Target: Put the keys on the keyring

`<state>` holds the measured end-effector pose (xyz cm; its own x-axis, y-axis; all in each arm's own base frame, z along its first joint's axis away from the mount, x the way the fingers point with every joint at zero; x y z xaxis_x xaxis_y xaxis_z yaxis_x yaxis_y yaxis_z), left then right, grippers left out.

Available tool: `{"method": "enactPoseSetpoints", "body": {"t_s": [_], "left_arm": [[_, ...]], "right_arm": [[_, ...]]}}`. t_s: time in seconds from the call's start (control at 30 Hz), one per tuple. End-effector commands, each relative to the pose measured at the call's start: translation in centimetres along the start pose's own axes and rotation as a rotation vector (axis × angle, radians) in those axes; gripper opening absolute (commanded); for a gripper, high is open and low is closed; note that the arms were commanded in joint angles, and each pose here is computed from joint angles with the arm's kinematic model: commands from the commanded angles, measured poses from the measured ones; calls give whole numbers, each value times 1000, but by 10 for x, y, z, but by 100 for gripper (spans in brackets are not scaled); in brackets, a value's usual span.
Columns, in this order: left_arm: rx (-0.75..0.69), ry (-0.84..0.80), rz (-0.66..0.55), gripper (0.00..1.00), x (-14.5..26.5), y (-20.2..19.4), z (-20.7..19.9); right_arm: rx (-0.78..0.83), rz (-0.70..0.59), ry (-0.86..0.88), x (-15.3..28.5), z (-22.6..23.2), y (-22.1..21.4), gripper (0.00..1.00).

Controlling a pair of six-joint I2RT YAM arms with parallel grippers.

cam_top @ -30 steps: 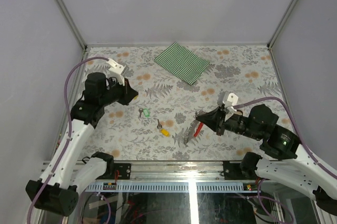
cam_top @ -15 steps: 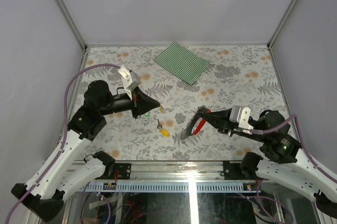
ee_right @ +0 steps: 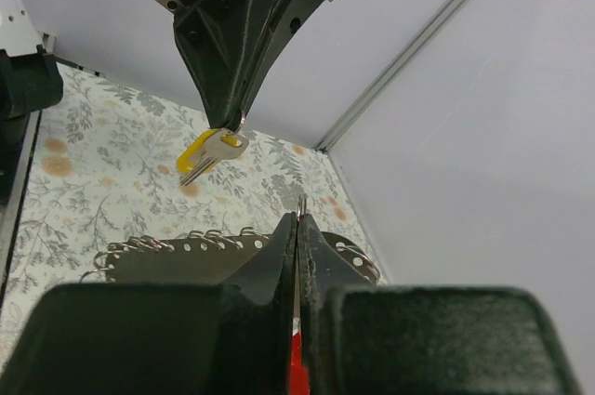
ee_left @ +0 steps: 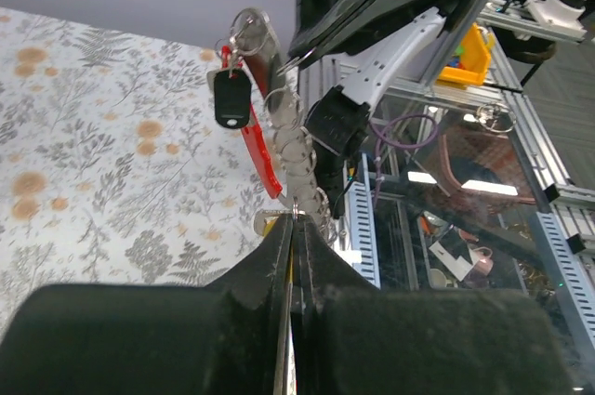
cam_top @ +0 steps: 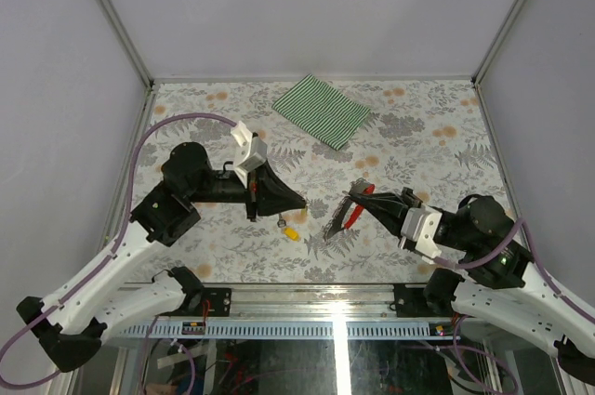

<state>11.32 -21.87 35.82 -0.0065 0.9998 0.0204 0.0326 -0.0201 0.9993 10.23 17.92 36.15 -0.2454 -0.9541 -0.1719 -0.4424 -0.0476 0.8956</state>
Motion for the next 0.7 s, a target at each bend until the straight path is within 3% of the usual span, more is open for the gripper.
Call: {"method": "enactPoseSetpoints", "body": {"t_s": [0.0,0.67], "left_arm": [[-39,-43,-88,0,-11,22,-5],[20,-67,-98,0,-34,28,-6]], "right_arm": [[122,-68,5,-3,-8,21,0],[235,-77,98,-19,-5,17,0]]}}
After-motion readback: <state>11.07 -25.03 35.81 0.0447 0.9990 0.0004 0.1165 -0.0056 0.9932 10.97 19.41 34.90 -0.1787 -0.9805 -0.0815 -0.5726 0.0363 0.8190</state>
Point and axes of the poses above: each gripper's point midway between its finger pads, its own x axis back along the fingers, its own z axis along the line the jaws close on, y = z × x, the point moved 6 cm from there along x, back along the fingers, and after that the axes turned 11 degrees about -x, right-handed, at the moved point
